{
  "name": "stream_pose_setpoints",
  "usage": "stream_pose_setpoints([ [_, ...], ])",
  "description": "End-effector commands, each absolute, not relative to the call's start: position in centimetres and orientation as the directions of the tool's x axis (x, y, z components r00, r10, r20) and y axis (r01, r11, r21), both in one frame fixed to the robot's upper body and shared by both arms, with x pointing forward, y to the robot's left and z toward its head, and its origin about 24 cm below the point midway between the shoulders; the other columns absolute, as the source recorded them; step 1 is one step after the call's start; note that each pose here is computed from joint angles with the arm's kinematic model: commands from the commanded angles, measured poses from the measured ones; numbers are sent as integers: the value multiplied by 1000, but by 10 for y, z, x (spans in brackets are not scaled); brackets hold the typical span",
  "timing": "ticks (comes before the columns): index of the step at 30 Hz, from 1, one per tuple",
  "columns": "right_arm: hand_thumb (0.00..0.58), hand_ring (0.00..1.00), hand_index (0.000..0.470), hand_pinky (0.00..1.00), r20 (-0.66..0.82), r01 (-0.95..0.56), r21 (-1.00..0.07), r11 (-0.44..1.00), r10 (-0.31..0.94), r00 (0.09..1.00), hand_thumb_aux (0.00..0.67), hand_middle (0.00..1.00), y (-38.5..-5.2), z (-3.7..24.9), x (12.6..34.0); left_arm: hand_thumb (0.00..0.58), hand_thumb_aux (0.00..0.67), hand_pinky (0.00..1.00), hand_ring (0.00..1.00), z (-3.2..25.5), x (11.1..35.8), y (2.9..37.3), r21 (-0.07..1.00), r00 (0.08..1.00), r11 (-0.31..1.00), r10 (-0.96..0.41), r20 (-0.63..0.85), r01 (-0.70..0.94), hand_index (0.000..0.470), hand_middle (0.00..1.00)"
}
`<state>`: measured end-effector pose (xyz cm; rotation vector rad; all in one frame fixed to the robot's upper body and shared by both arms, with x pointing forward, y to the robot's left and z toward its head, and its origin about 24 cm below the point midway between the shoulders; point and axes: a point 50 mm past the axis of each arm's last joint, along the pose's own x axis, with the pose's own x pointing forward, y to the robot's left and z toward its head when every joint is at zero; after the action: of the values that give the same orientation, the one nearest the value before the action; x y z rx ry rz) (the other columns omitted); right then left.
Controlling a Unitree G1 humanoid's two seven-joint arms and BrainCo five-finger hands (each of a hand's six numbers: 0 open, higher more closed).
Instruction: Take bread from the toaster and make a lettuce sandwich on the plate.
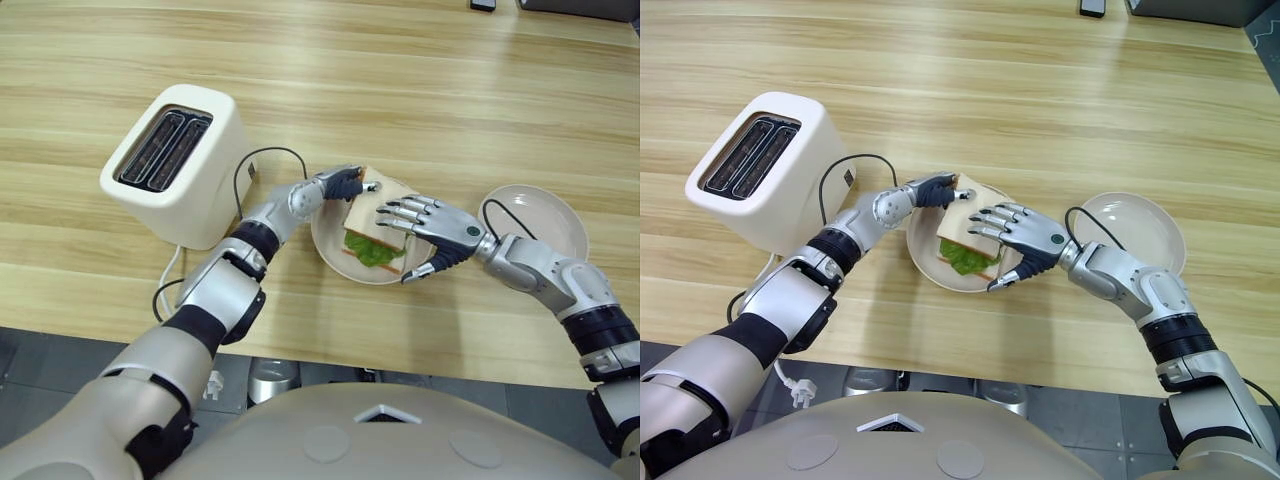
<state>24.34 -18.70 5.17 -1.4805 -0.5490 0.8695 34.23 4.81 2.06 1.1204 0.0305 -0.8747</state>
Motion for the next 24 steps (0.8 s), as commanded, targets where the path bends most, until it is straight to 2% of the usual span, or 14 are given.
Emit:
stream_pose_setpoints([
  [1, 0, 0, 0, 0, -227, -172, -973, -154, 770, 596, 0, 0, -190, 51, 244, 0, 0, 0, 0, -4, 334, 66, 754, 642, -33, -500, -581, 657, 0, 0],
  [9, 0, 0, 0, 0, -215, -158, -976, -150, 771, 599, 0, 0, -191, 54, 245, 0, 0, 0, 0, 1, 338, 74, 785, 656, -137, -474, -588, 604, 0, 0],
  [16, 0, 0, 0, 0, -186, -143, -982, -125, 792, 581, 0, 0, -187, 59, 242, 0, 0, 0, 0, 9, 343, 72, 818, 692, -81, -491, -530, 569, 0, 0],
  [20, 0, 0, 0, 0, -176, -149, -983, -110, 810, 559, 0, 0, -182, 58, 238, 0, 0, 0, 0, 21, 348, 71, 856, 737, 10, -513, -440, 518, 0, 0],
  [24, 0, 0, 0, 0, -132, -130, -989, -69, 806, 577, 0, 0, -184, 62, 239, 0, 0, 0, 0, 52, 359, 71, 909, 815, 198, -539, -212, 367, 0, 0],
])
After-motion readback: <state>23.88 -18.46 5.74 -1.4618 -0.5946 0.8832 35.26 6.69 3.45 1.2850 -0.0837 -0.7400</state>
